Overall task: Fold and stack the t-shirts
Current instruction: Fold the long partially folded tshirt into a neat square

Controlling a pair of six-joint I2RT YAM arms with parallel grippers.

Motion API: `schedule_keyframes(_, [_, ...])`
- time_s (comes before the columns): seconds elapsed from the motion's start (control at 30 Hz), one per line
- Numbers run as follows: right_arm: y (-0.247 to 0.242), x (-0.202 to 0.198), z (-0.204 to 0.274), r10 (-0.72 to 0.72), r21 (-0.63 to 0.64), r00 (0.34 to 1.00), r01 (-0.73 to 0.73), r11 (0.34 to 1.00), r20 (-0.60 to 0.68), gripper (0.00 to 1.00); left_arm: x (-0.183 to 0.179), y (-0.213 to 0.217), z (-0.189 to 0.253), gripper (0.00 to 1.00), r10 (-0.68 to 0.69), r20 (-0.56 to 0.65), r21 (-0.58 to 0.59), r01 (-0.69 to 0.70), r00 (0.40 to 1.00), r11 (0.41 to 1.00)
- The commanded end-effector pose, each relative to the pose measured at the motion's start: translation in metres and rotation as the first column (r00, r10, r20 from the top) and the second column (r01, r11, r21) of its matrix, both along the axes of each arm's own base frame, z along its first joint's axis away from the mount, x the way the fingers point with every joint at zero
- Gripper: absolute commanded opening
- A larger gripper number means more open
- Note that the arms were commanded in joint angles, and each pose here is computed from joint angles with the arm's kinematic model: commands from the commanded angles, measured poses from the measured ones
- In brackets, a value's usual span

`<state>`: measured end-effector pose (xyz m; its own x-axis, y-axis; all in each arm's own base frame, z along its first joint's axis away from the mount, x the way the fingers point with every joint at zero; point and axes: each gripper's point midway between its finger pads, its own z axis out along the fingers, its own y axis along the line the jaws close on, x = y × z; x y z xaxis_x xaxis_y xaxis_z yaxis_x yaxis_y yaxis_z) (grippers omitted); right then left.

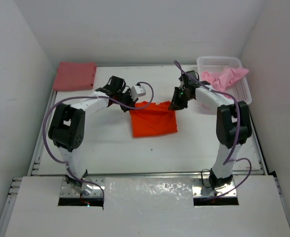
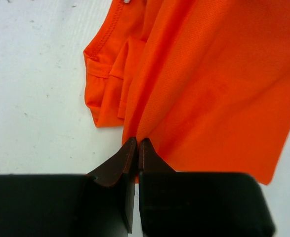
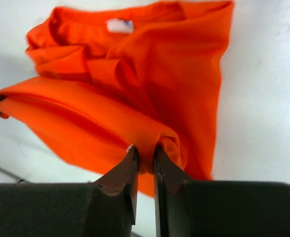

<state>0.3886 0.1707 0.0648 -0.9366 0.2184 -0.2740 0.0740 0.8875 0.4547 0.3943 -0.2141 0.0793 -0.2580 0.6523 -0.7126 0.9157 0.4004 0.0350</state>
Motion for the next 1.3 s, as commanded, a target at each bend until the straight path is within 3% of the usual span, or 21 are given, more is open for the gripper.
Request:
schedule_keyframes(0.0, [-0.016, 0.031, -0.001, -0.075, -0.053, 0.995, 0.078, 0.996, 0.06, 0.21, 0.04, 0.006, 0.008, 0.02, 0.093, 0.099, -0.012, -0.092, 0.991, 0.996])
schedule_keyframes(0.1, [-0.027, 0.044, -0.007, -0.124, -0.089, 0.989, 0.131, 0.987, 0.082, 0.2, 0.055, 0.007, 0.004, 0.04, 0.115, 0.145, -0.01, -0.115, 0.983, 0.993])
schedule_keyframes(0.2, [-0.037, 0.062, -0.01, -0.19, -0.078, 0.974, 0.2, 0.977, 0.125, 0.31, 0.072, 0.004, 0.003, 0.11, 0.153, 0.166, -0.029, -0.15, 0.974, 0.988])
schedule_keyframes(0.3, [-0.049, 0.08, -0.008, -0.217, -0.116, 0.959, 0.241, 0.964, 0.182, 0.31, 0.088, -0.002, 0.004, 0.19, 0.166, 0.184, -0.042, -0.161, 0.969, 0.986])
schedule_keyframes(0.4, [-0.055, 0.093, 0.001, -0.165, -0.155, 0.953, 0.209, 0.966, 0.255, 0.3, 0.103, -0.008, 0.007, 0.18, 0.189, 0.217, -0.068, -0.179, 0.958, 0.982])
schedule_keyframes(0.43, [-0.051, 0.097, 0.007, -0.13, -0.14, 0.947, 0.177, 0.974, 0.293, 0.35, 0.109, -0.012, 0.015, 0.23, 0.192, 0.23, -0.083, -0.177, 0.954, 0.981])
schedule_keyframes(0.5, [-0.046, 0.097, 0.02, -0.031, -0.142, 0.921, 0.093, 0.986, 0.389, 0.44, 0.112, -0.016, 0.008, 0.37, 0.2, 0.195, -0.083, -0.187, 0.96, 0.979])
schedule_keyframes(0.53, [-0.045, 0.084, 0.011, -0.007, -0.141, 0.926, 0.065, 0.988, 0.378, 0.47, 0.118, -0.018, 0.017, 0.5, 0.208, 0.202, -0.094, -0.192, 0.957, 0.977])
schedule_keyframes(0.63, [-0.044, 0.076, 0.028, 0.082, -0.153, 0.882, -0.012, 0.988, 0.464, 0.5, 0.126, -0.014, 0.034, 0.59, 0.262, 0.17, -0.124, -0.243, 0.95, 0.962])
schedule_keyframes(0.77, [-0.033, 0.055, 0.04, 0.171, -0.13, 0.836, -0.12, 0.984, 0.521, 0.46, 0.14, 0.008, 0.09, 0.64, 0.367, 0.048, -0.319, -0.334, 0.929, 0.887])
schedule_keyframes(0.8, [-0.029, 0.06, 0.064, 0.162, -0.115, 0.778, -0.115, 0.987, 0.607, 0.46, 0.139, 0.009, 0.095, 0.64, 0.36, 0.022, -0.337, -0.332, 0.933, 0.881])
schedule_keyframes(0.83, [-0.027, 0.05, 0.056, 0.171, -0.103, 0.776, -0.137, 0.985, 0.607, 0.46, 0.137, 0.008, 0.1, 0.64, 0.324, 0.0, -0.363, -0.302, 0.946, 0.881])
schedule_keyframes(0.9, [-0.013, 0.045, 0.063, 0.198, -0.062, 0.738, -0.209, 0.976, 0.645, 0.48, 0.129, 0.009, 0.088, 0.64, 0.309, -0.048, -0.348, -0.306, 0.95, 0.886])
schedule_keyframes(1.07, [-0.001, 0.035, 0.039, 0.25, -0.025, 0.769, -0.291, 0.956, 0.588, 0.55, 0.11, 0.007, 0.052, 0.66, 0.241, -0.174, -0.36, -0.29, 0.955, 0.887])
schedule_keyframes(1.17, [0.01, 0.026, 0.033, 0.342, -0.073, 0.74, -0.37, 0.926, 0.58, 0.6, 0.102, 0.007, 0.037, 0.75, 0.198, -0.22, -0.371, -0.269, 0.955, 0.889])
schedule_keyframes(1.27, [0.013, 0.027, 0.023, 0.358, -0.095, 0.756, -0.369, 0.924, 0.547, 0.64, 0.1, 0.003, 0.022, 0.8, 0.182, -0.239, -0.379, -0.264, 0.954, 0.887])
